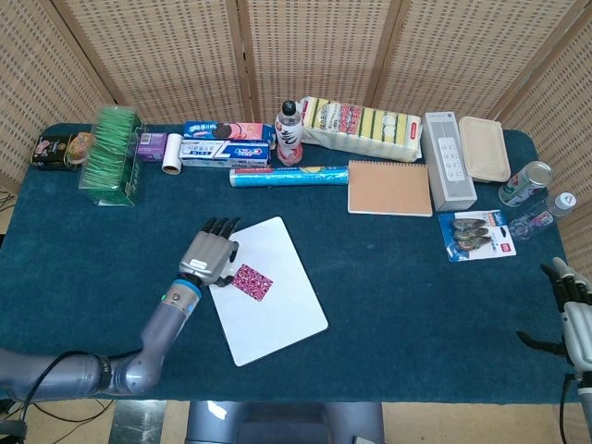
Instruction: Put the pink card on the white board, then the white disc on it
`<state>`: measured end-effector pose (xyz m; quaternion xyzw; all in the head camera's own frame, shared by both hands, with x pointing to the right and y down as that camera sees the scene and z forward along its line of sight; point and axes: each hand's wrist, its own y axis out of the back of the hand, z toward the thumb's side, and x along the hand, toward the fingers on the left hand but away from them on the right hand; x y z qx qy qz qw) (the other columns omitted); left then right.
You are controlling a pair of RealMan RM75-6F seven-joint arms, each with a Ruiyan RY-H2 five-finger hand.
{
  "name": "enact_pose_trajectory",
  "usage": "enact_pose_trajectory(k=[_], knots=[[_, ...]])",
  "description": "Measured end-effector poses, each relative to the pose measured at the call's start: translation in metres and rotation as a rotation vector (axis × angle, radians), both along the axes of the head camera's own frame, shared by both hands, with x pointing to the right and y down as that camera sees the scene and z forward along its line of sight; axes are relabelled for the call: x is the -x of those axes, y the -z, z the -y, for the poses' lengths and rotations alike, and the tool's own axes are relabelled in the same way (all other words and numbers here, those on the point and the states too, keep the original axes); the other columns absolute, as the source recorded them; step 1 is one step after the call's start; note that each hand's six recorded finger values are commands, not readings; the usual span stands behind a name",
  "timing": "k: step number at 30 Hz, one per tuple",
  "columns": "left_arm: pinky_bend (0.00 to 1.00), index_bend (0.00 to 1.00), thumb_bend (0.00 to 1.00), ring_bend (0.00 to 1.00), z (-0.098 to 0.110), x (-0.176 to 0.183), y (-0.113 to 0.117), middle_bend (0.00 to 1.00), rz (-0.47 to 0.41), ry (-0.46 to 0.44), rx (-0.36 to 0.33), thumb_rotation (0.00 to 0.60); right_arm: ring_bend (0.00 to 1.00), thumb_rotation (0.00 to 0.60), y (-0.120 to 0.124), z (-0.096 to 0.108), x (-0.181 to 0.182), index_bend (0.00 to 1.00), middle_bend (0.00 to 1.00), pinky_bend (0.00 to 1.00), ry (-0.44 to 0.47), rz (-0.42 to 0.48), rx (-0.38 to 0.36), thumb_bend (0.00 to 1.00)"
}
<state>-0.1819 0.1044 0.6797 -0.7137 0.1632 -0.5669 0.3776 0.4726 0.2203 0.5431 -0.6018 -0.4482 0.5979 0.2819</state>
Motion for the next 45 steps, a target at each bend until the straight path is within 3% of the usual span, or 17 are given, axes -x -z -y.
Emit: enact_pose_trajectory(k=[7,18,20,23,26,30,33,39,45], knots=[[0.05,0.51,0.22,0.0,-0.008,-0.026,-0.004,0.0,0.025,-0.016,0.016,0.6,0.0,0.6,0.0,0.001,-0.001,0.03,0.0,0.0,-0.006,0.005,0.005,0.0],[0.05,0.51,0.21,0.0,-0.011,-0.034,-0.011,0.0,0.05,-0.009,0.035,0.6,0.0,0.6,0.0,0.001,-0.003,0.03,0.0,0.0,-0.01,0.01,0.005,0.0],[0.05,0.46,0.2,0.0,-0.013,-0.035,-0.013,0.0,0.053,-0.011,0.046,0.6,0.0,0.6,0.0,0.002,-0.003,0.03,0.0,0.0,-0.011,0.01,0.005,0.0],[0.05,0.26,0.18,0.0,-0.016,-0.035,-0.014,0.0,0.061,-0.009,0.063,0.6,0.0,0.6,0.0,0.002,-0.003,0.03,0.0,0.0,-0.012,0.01,0.005,0.0],[0.05,0.14,0.18,0.0,-0.015,-0.036,-0.011,0.0,0.065,-0.004,0.065,0.6,0.0,0.6,0.0,0.002,-0.004,0.03,0.0,0.0,-0.013,0.01,0.006,0.0],[0.05,0.03,0.18,0.0,-0.014,-0.036,-0.007,0.0,0.061,-0.001,0.06,0.6,0.0,0.6,0.001,0.002,-0.004,0.03,0.0,0.0,-0.013,0.01,0.003,0.0],[0.05,0.0,0.17,0.0,-0.012,-0.035,0.001,0.0,0.032,0.006,0.055,0.6,0.0,0.6,0.002,0.002,-0.004,0.03,0.0,0.0,-0.012,0.01,0.0,0.0],[0.05,0.0,0.13,0.0,-0.002,-0.02,0.03,0.0,-0.045,-0.005,-0.041,0.6,0.0,0.6,0.002,0.002,-0.004,0.03,0.0,0.0,-0.007,0.006,-0.004,0.0],[0.05,0.0,0.12,0.0,0.01,0.042,0.074,0.0,-0.097,0.032,-0.215,0.6,0.0,0.6,0.0,0.0,0.002,0.03,0.0,0.0,0.012,-0.007,-0.004,0.0]])
